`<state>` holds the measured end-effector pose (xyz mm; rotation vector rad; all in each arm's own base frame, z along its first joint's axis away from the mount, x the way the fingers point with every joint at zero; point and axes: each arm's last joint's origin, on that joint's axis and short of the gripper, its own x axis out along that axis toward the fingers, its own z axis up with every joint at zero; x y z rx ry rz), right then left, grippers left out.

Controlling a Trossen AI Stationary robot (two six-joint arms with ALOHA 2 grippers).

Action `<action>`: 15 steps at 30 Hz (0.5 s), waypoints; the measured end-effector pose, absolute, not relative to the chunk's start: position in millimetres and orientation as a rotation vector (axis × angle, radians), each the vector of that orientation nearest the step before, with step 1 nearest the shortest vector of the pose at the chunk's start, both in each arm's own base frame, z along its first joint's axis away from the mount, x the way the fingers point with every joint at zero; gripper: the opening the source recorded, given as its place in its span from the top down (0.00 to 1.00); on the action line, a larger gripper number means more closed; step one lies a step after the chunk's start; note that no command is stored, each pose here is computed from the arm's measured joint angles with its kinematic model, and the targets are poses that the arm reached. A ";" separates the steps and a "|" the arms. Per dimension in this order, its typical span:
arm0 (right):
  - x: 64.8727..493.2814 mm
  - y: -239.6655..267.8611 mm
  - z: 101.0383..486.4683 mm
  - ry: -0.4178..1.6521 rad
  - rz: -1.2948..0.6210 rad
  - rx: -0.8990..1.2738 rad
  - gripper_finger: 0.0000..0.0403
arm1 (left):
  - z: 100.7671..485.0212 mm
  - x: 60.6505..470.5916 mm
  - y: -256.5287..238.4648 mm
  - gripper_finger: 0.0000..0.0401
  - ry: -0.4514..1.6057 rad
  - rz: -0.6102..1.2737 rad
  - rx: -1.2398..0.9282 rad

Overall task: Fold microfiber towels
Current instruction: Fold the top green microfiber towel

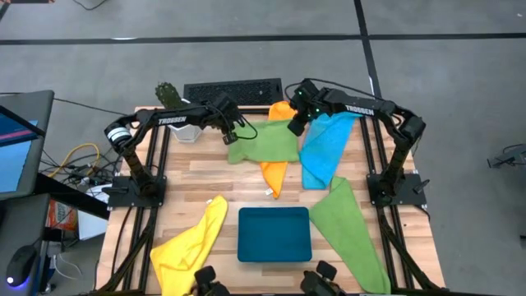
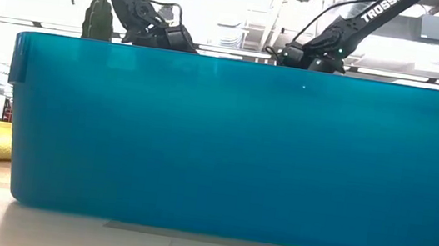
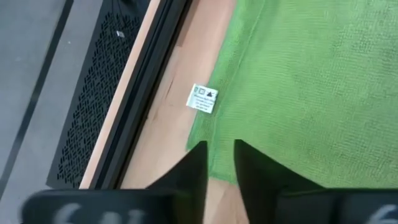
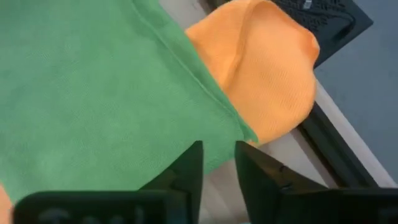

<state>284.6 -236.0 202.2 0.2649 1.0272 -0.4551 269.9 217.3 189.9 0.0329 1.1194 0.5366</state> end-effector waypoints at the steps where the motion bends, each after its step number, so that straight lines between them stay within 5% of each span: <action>1: 283.6 -237.5 202.4 1.023 -0.463 0.273 0.67 | 190.4 269.9 217.4 0.77 1.123 0.538 0.033; 7: 271.8 -236.3 223.5 0.965 -0.424 0.295 0.56 | 216.6 267.5 217.3 0.61 1.186 0.493 -0.011; 15: 262.6 -174.0 267.0 0.887 -0.155 0.144 0.60 | 254.8 233.6 175.1 0.66 1.005 0.231 -0.248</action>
